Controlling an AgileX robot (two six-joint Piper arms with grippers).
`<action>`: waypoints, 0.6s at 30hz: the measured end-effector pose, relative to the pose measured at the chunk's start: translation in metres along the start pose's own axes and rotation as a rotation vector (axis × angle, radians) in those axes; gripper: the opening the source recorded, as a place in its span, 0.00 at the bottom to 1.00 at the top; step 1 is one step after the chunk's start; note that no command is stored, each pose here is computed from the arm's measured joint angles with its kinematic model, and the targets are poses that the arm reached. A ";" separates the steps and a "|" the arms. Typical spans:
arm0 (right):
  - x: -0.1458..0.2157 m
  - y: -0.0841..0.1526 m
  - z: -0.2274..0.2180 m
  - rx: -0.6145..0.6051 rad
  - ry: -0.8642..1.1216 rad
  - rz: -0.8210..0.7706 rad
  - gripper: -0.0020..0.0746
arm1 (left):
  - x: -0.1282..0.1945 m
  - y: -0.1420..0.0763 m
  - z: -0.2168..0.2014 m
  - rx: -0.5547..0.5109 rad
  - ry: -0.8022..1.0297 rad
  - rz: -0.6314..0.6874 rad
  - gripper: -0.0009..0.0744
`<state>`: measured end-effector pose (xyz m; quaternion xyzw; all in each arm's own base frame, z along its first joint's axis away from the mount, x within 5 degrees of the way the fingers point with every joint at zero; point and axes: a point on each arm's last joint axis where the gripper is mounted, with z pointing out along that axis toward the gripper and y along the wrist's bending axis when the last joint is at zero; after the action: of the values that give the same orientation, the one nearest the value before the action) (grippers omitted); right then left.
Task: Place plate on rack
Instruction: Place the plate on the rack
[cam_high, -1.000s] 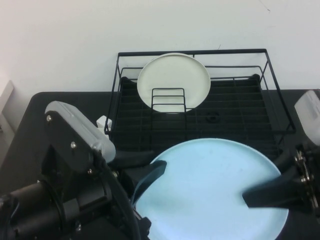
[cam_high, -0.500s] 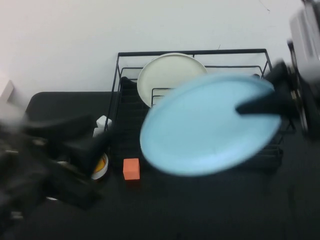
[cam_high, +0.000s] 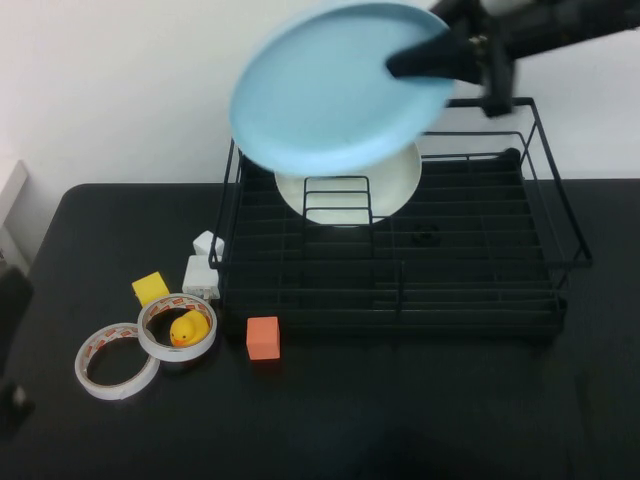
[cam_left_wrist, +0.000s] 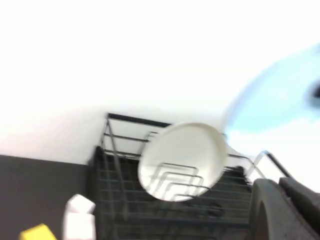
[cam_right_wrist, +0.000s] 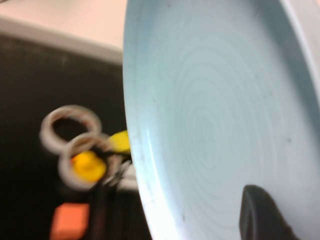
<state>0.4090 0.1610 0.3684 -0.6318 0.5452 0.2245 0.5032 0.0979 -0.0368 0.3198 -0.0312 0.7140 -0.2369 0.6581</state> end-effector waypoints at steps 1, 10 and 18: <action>0.005 -0.007 0.007 0.017 -0.018 0.002 0.19 | 0.003 0.001 -0.002 0.012 0.002 -0.010 0.01; 0.089 -0.046 0.067 0.193 -0.037 0.117 0.19 | 0.009 -0.008 -0.017 0.209 0.002 -0.035 0.01; 0.149 -0.037 0.101 0.159 0.017 0.107 0.19 | 0.011 -0.008 -0.017 0.219 0.006 -0.028 0.01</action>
<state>0.5151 0.1772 0.2196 -0.5620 0.5984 0.2016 0.5343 0.0780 -0.0428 0.3135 0.0315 0.6852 -0.3229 0.6521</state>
